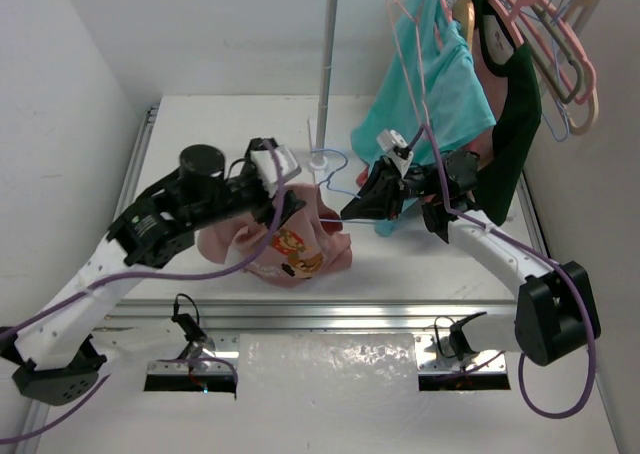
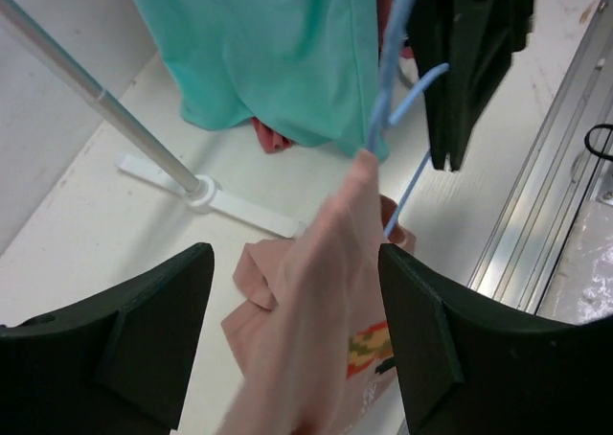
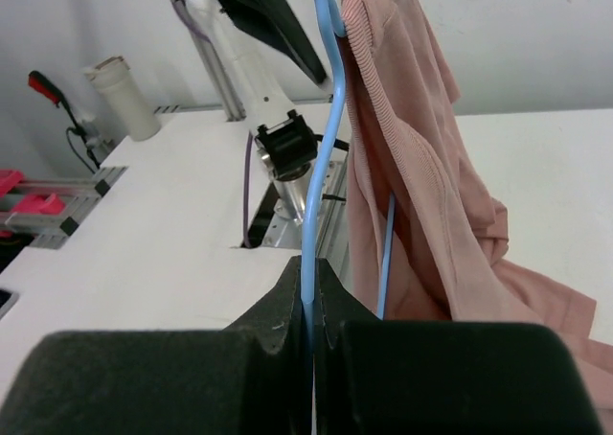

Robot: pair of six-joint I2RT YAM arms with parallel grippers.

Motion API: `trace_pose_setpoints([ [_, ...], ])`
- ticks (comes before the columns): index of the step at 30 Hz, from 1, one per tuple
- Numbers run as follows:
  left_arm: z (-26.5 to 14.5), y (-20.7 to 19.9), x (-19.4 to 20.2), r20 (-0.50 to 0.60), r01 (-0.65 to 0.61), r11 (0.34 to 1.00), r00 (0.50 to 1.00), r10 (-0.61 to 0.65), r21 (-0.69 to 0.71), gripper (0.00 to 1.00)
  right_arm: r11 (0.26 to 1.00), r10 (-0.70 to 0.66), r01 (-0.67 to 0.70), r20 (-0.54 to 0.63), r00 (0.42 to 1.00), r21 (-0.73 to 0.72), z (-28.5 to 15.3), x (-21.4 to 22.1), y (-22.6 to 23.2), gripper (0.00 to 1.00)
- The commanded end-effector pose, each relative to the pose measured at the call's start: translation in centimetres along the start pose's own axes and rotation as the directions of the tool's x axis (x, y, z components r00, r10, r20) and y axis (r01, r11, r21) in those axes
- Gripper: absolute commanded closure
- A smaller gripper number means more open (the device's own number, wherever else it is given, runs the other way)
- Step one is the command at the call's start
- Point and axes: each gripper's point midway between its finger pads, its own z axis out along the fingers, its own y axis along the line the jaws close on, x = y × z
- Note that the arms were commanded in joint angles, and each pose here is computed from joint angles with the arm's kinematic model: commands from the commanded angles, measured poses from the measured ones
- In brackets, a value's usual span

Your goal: Place the t-shirt on the hanger

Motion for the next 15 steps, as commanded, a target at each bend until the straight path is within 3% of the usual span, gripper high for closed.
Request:
trace_pose_setpoints([
  [1, 1.1, 0.2, -1.0, 0.008, 0.008, 1.0, 1.0, -0.008, 0.019, 0.33, 0.987, -0.152, 0.152, -0.001, 0.988, -0.053, 0.1, -2.3, 1.4, 1.0],
  [2, 1.1, 0.0, -0.8, 0.005, 0.009, 1.0, 1.0, -0.009, 0.029, 0.4, 0.987, -0.149, 0.149, -0.001, 0.989, -0.055, 0.1, -2.5, 1.6, 1.0],
  [4, 1.2, -0.3, -0.6, 0.006, 0.012, 0.999, 1.0, -0.012, 0.045, 0.4, 0.984, -0.165, 0.165, -0.003, 0.986, -0.067, 0.1, -2.7, 1.7, 1.0],
  [5, 1.4, -0.5, -0.3, 0.0, 0.015, 0.999, 1.0, -0.015, 0.052, 0.53, 0.983, -0.171, 0.171, -0.002, 0.985, -0.071, 0.1, -2.8, 1.8, 1.0],
  [7, 1.6, -0.5, -0.2, 0.003, 0.026, 0.999, 1.0, -0.026, 0.048, 0.98, 0.982, -0.173, 0.173, 0.003, 0.985, -0.078, 0.2, -3.4, 2.1, 1.0],
  [11, 0.7, 1.3, -0.6, 0.025, 0.072, 0.995, 0.997, -0.07, -0.069, 1.0, 0.992, -0.119, 0.12, 0.021, 0.993, -0.041, 0.0, -3.4, 0.8, 0.95],
  [13, -1.0, 1.9, -1.7, 0.098, 0.118, 0.985, 0.989, -0.106, -0.123, 1.0, 1.0, -0.016, 0.016, 0.033, 0.999, 0.02, -0.5, -2.7, -0.8, 0.41],
  [14, -1.5, 2.9, -0.9, 0.096, 0.143, 0.97, 0.987, -0.126, -0.196, 1.0, 0.996, -0.042, 0.037, 0.06, 0.997, 0.086, -1.1, -3.0, -2.1, 0.3],
  [15, -2.1, 3.5, -0.7, 0.114, 0.17, 0.956, 0.983, -0.147, -0.237, 1.0, 0.992, -0.029, 0.02, 0.07, 0.997, 0.129, -1.4, -2.9, -2.9, 0.27],
])
